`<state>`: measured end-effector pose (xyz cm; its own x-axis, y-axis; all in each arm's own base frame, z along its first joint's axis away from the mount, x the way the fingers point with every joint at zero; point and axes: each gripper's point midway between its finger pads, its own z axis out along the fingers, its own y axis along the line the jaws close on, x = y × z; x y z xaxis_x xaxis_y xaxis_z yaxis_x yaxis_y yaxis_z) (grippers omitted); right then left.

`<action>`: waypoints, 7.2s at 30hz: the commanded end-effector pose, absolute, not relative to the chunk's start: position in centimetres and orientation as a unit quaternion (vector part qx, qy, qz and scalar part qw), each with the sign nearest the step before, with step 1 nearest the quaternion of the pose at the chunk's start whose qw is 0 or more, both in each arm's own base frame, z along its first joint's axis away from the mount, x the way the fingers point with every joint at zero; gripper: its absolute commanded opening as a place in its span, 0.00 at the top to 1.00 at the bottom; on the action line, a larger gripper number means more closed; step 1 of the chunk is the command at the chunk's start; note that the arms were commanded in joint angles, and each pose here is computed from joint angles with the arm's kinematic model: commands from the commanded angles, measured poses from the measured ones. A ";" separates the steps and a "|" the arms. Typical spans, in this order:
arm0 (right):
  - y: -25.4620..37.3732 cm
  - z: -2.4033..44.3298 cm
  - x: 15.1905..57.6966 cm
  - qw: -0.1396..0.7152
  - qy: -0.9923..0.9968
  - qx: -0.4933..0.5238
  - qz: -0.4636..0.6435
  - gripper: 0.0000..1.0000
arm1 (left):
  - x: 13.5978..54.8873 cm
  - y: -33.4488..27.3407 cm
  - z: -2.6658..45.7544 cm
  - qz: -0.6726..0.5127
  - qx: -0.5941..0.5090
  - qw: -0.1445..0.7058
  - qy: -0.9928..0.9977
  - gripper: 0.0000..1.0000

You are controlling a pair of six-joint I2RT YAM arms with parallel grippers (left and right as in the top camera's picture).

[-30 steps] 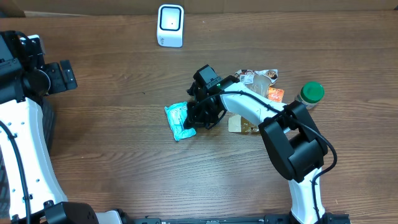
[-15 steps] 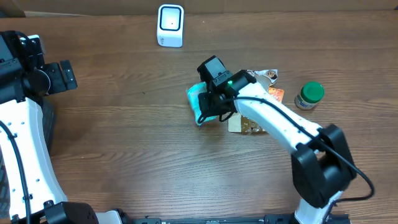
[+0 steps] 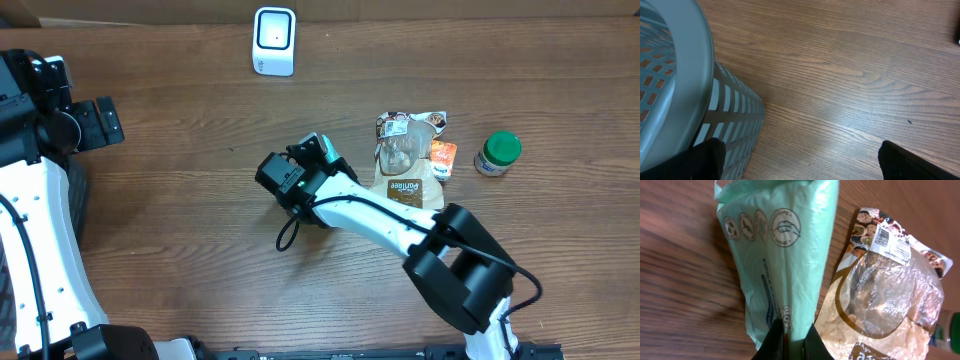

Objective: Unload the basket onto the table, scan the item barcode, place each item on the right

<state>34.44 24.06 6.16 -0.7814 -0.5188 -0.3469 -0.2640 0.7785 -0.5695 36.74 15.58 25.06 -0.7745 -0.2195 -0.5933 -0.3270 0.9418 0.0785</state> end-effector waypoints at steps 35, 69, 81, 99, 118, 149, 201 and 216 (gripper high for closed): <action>27.5 10.8 33.0 0.203 0.926 -0.309 -0.082 0.28 | 36.7 15.5 25.0 0.093 -0.133 0.301 0.940 0.00; 24.5 2.1 34.8 0.182 0.887 -0.420 -0.063 0.38 | 36.7 15.5 25.0 0.093 -0.133 0.301 0.940 0.00; 23.5 -1.1 34.5 0.148 0.884 -0.433 -0.092 0.45 | 36.7 15.5 25.0 0.093 -0.133 0.301 0.940 0.00; 23.4 -1.0 34.7 0.152 0.888 -0.423 -0.098 0.96 | 36.7 15.5 25.0 0.093 -0.133 0.301 0.940 0.00; 34.5 13.5 28.6 0.072 0.915 -0.257 0.301 0.96 | 36.7 15.5 25.0 0.093 -0.133 0.301 0.940 0.00; 36.7 2.9 27.3 -0.070 0.904 -0.129 0.402 0.96 | 36.7 15.5 25.0 0.093 -0.133 0.301 0.940 0.00; 30.3 6.8 30.4 -0.009 0.977 -0.049 0.206 0.54 | 36.7 15.5 25.0 0.093 -0.133 0.301 0.940 0.01; 33.8 3.9 22.7 -0.068 0.980 -0.060 0.175 0.72 | 36.7 15.5 25.0 0.093 -0.133 0.301 0.940 0.00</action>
